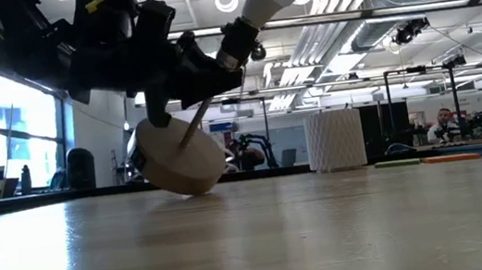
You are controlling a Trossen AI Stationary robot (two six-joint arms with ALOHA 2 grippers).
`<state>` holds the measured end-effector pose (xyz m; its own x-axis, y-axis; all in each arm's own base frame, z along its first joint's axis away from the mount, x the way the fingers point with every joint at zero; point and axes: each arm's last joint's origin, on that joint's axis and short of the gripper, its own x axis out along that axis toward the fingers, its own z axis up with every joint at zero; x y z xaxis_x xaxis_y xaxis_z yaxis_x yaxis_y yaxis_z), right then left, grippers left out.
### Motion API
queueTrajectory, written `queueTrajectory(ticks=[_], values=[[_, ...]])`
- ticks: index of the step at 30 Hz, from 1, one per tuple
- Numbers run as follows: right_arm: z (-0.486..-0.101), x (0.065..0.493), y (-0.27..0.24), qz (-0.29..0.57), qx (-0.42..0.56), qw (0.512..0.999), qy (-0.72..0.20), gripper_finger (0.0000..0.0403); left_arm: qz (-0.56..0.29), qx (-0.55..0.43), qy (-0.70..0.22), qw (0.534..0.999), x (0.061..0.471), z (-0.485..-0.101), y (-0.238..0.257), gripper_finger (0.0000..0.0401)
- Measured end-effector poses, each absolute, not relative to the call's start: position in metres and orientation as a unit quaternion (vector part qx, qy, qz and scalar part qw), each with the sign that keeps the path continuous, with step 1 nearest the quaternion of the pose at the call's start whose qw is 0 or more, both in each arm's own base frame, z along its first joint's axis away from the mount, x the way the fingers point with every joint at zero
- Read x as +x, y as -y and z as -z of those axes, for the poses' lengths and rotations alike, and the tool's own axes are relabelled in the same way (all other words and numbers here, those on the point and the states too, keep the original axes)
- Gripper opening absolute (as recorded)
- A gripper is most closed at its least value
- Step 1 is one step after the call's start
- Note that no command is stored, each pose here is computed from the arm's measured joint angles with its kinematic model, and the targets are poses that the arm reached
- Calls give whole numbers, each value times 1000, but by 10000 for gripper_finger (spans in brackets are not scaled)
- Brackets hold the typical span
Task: Screw lightbulb
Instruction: Insert the white lightbulb into the desk lamp
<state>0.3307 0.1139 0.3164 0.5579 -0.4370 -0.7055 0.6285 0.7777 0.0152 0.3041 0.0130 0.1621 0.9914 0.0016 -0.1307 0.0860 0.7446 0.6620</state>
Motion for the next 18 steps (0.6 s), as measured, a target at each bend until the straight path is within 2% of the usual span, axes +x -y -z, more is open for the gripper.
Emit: queueTrajectory(ticks=[6, 18], values=[[-317, 331, -113, 305, 140, 872, -357, 231, 35, 332, -49, 941, 309, -167, -10, 149], [-317, 331, -113, 306, 141, 871, -358, 231, 33, 333, -42, 941, 310, -169, -8, 140]])
